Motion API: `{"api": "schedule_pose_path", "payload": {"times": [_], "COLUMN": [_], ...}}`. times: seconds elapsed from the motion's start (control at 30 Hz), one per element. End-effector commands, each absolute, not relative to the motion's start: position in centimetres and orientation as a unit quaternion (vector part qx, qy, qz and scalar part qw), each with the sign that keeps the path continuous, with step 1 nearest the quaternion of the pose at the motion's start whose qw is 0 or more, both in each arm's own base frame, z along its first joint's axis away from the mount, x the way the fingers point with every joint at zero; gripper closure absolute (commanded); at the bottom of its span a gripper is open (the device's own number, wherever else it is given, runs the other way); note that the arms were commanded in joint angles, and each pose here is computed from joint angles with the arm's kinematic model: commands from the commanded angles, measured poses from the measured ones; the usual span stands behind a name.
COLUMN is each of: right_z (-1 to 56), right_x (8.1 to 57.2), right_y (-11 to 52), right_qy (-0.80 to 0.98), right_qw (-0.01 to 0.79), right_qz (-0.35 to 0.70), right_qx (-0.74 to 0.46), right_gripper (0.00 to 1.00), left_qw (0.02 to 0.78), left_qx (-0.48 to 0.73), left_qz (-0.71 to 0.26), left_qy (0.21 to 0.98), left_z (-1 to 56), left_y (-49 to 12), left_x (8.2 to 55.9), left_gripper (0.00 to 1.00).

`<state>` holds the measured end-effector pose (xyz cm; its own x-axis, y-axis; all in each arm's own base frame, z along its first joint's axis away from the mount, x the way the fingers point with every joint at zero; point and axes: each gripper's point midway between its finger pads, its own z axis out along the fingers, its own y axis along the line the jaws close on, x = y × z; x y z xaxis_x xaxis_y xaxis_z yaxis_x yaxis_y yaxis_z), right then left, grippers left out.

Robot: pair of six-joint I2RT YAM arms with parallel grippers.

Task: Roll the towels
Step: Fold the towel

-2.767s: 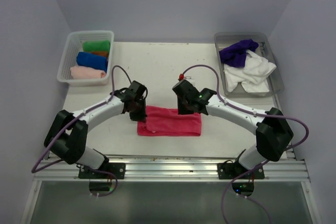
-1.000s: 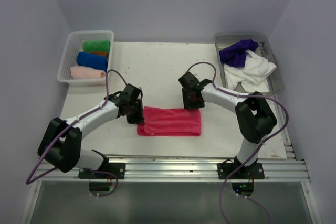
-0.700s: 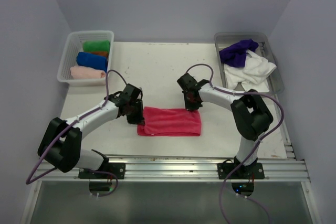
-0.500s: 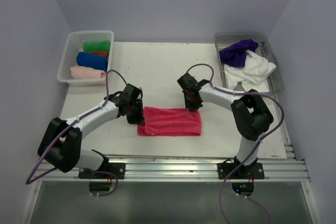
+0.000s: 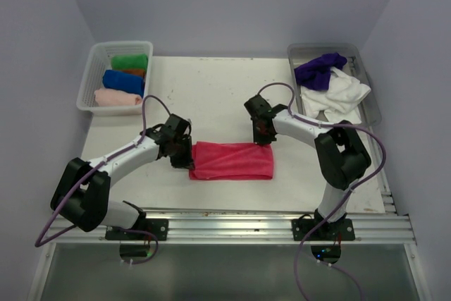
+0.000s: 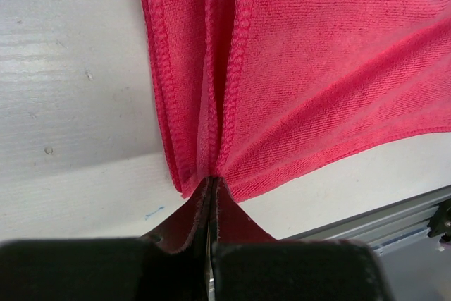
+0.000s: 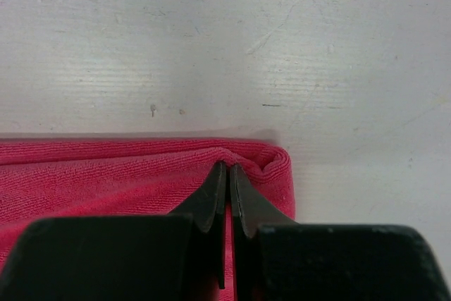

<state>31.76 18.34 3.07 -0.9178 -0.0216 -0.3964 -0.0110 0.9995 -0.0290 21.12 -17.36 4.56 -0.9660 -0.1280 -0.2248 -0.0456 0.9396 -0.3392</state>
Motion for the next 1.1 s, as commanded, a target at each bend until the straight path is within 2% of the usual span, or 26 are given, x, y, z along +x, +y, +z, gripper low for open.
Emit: {"api": "schedule_pose_path", "payload": {"times": [0.0,0.07,0.13,0.23,0.3,0.4,0.43,0.5,0.53,0.57,0.63,0.77,1.07], "right_z": [4.0,4.6,6.1,7.7,9.1,10.1,9.8,9.2,8.7,8.1,6.2,4.1,0.9], "right_x": [32.7,32.8,32.8,32.6,32.6,32.2,32.0,31.5,31.3,31.0,30.4,29.7,28.8], "right_y": [18.6,18.6,18.6,18.5,18.2,17.8,17.6,17.6,17.8,17.9,18.1,18.2,16.9], "right_qy": [0.975,0.974,0.971,0.967,0.963,0.959,0.960,0.960,0.962,0.963,0.970,0.975,0.982], "right_qw": [0.221,0.226,0.240,0.254,0.270,0.281,0.280,0.279,0.272,0.265,0.241,0.220,0.189], "right_qz": [-0.004,-0.001,0.007,0.015,0.021,0.023,0.023,0.027,0.035,0.037,0.039,0.038,-0.002], "right_qx": [0.000,-0.001,-0.003,-0.004,-0.002,0.005,0.009,0.013,0.016,0.016,0.018,0.015,0.011], "right_gripper": [1.00,0.98,0.84,0.65,0.61,0.60,0.62,0.71,0.78,0.90,0.99,1.00,1.00], "left_qw": [0.131,0.134,0.137,0.159,0.174,0.202,0.214,0.214,0.213,0.199,0.193,0.164,0.137], "left_qx": [-0.037,-0.038,-0.038,-0.033,-0.025,-0.018,-0.017,-0.017,-0.017,-0.014,-0.011,-0.010,-0.001], "left_qz": [-0.176,-0.175,-0.171,-0.165,-0.156,-0.149,-0.154,-0.164,-0.172,-0.187,-0.209,-0.192,-0.125], "left_qy": [0.975,0.975,0.975,0.973,0.972,0.968,0.965,0.963,0.962,0.962,0.959,0.968,0.983], "left_z": [4.7,4.8,5.4,7.1,8.2,10.5,11.5,11.5,11.4,10.9,10.4,7.1,3.0], "left_y": [-17.3,-17.3,-17.3,-17.4,-17.3,-17.7,-18.2,-18.9,-19.3,-20.1,-21.2,-21.2,-19.0], "left_x": [21.1,21.2,21.6,23.0,23.9,26.2,27.1,27.8,28.0,28.0,28.3,27.9,28.0], "left_gripper": [1.00,1.00,0.98,0.83,0.73,0.72,0.72,0.73,0.74,0.77,0.81,0.87,0.90]}}
